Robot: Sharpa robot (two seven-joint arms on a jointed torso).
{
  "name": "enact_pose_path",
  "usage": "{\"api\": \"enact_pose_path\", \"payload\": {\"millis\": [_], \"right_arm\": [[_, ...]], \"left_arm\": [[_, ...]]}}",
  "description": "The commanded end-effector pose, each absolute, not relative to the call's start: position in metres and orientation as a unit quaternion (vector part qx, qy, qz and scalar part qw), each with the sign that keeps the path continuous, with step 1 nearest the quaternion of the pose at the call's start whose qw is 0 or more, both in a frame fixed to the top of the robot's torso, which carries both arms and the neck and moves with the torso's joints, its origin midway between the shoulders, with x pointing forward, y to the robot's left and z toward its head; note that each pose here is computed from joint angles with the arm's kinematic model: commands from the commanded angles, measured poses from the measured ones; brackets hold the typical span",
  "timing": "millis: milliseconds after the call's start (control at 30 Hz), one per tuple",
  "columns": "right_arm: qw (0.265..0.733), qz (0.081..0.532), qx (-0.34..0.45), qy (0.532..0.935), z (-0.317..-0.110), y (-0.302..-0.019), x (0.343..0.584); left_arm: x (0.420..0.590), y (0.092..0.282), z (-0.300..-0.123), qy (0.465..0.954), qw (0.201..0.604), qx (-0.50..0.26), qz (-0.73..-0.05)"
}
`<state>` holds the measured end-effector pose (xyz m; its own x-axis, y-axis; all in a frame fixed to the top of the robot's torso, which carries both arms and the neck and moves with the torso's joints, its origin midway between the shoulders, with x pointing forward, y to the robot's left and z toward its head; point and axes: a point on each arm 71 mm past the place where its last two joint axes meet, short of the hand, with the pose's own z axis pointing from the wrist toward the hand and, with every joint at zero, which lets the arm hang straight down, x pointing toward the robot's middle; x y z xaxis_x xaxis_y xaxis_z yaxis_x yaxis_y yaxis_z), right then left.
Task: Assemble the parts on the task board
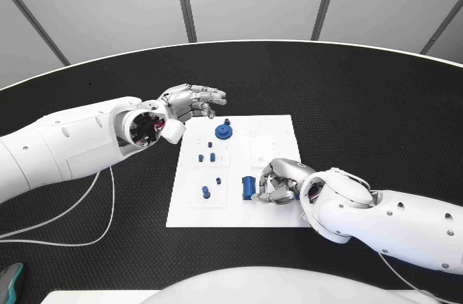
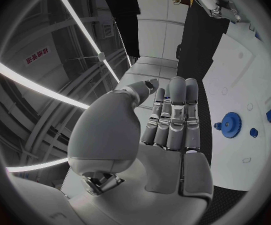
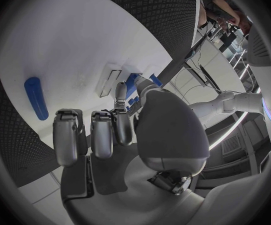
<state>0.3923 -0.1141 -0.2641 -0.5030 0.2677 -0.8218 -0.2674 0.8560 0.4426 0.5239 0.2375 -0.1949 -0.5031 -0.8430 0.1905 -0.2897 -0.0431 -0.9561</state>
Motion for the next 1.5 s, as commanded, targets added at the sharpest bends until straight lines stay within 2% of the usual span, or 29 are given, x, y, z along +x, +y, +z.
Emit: {"api": "enact_pose_path", "payload": {"millis": [33, 367, 567, 867, 1000, 1233, 1500], "right_arm": [[0.497, 0.270, -0.002, 0.825, -0.263, -0.115, 0.390], [0.508, 0.284, 0.010, 0.813, -0.253, -0.129, 0.379], [0.533, 0.293, 0.033, 0.793, -0.240, -0.157, 0.369], [0.563, 0.256, 0.065, 0.783, -0.236, -0.207, 0.368], [0.581, 0.236, 0.067, 0.776, -0.236, -0.219, 0.371], [0.592, 0.205, 0.080, 0.775, -0.241, -0.228, 0.380], [0.588, 0.195, 0.082, 0.781, -0.246, -0.223, 0.384]], "left_arm": [[0.524, 0.238, -0.195, 0.648, 0.241, -0.437, -0.575], [0.525, 0.238, -0.195, 0.648, 0.241, -0.437, -0.575], [0.525, 0.240, -0.196, 0.648, 0.242, -0.438, -0.574], [0.526, 0.242, -0.196, 0.647, 0.244, -0.439, -0.574], [0.526, 0.243, -0.196, 0.647, 0.244, -0.439, -0.574], [0.525, 0.242, -0.196, 0.647, 0.244, -0.438, -0.575], [0.525, 0.243, -0.196, 0.646, 0.244, -0.439, -0.575]]}}
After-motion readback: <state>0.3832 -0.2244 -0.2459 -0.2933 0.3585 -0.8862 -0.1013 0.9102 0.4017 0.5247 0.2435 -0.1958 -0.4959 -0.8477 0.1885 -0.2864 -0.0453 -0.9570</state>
